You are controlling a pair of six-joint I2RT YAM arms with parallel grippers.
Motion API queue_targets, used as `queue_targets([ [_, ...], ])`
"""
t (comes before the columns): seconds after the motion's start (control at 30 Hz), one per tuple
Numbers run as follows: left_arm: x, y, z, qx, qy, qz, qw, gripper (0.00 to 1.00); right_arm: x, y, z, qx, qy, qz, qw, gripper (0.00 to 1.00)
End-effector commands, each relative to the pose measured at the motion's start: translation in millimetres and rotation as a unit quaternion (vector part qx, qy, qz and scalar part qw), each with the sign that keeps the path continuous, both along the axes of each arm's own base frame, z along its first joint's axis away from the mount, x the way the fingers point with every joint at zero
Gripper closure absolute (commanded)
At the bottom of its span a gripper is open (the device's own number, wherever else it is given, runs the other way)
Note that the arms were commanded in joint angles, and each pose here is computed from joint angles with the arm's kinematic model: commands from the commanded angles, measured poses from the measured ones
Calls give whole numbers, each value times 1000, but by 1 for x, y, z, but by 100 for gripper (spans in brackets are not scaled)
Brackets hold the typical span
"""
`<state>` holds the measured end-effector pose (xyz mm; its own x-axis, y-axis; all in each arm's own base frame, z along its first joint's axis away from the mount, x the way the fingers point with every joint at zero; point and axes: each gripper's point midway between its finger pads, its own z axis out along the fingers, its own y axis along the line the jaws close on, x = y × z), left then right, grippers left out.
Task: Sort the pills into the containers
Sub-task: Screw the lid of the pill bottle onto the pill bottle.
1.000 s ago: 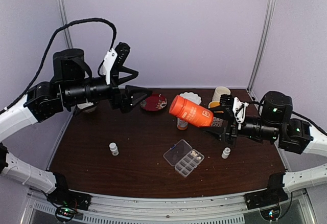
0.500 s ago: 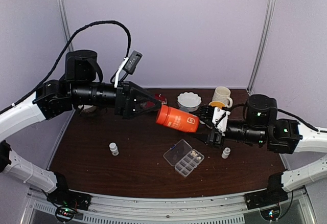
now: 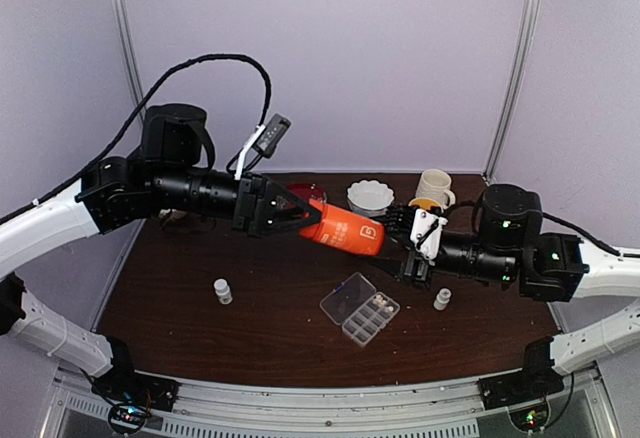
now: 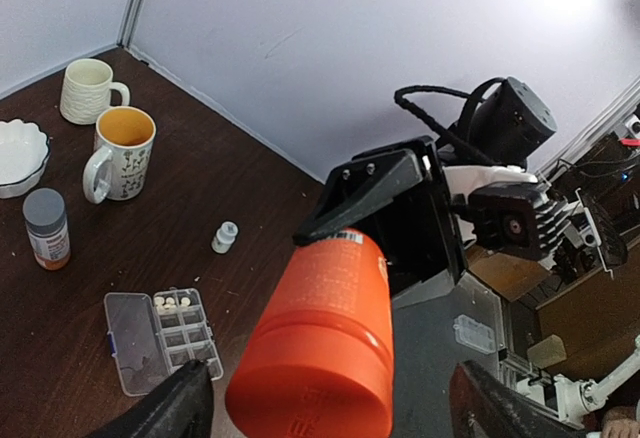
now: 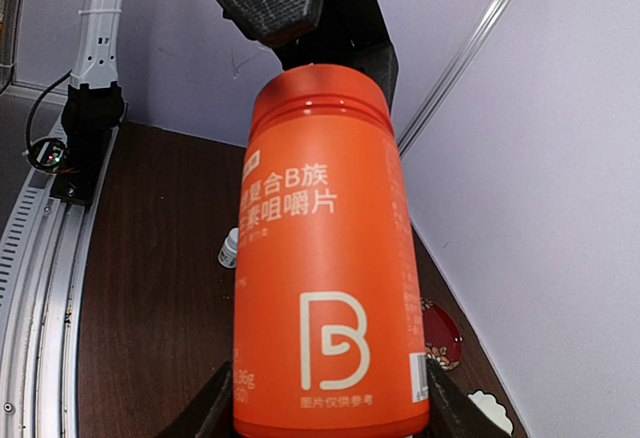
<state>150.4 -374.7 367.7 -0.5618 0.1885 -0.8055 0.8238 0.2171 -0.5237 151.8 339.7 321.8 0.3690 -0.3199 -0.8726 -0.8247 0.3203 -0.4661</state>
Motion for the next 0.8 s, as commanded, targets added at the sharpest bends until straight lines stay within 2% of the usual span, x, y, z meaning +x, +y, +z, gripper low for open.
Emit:
queue_targets([
  [0.0, -7, -4, 4, -11, 4, -24, 1000, 18, 3, 3, 27, 34, -11, -11, 999, 100],
  [0.1, -8, -4, 1, -8, 8, -28, 1000, 21, 3, 4, 27, 37, -9, -10, 999, 100],
  [0.33, -13, -4, -1, -7, 9, -42, 999, 47, 4, 5, 26, 35, -1, -12, 999, 100],
  [0.4, -14, -4, -3, -5, 6, -46, 999, 62, 3, 5, 26, 32, 6, -9, 999, 100],
  [0.47, -15, -4, -5, -5, -10, -54, 998, 90, 0, 7, 27, 33, 16, 0, 999, 100],
  [0.5, -16, -5, -6, -5, -23, -60, 998, 99, -3, 7, 28, 37, 20, 9, 999, 100],
  [0.67, -20, -9, -10, -1, -104, -80, 991, 100, -27, 12, 35, 50, 60, 77, 994, 100],
  [0.77, -30, -12, -14, -2, -166, -117, 979, 100, -34, 12, 41, 57, 89, 106, 989, 100],
])
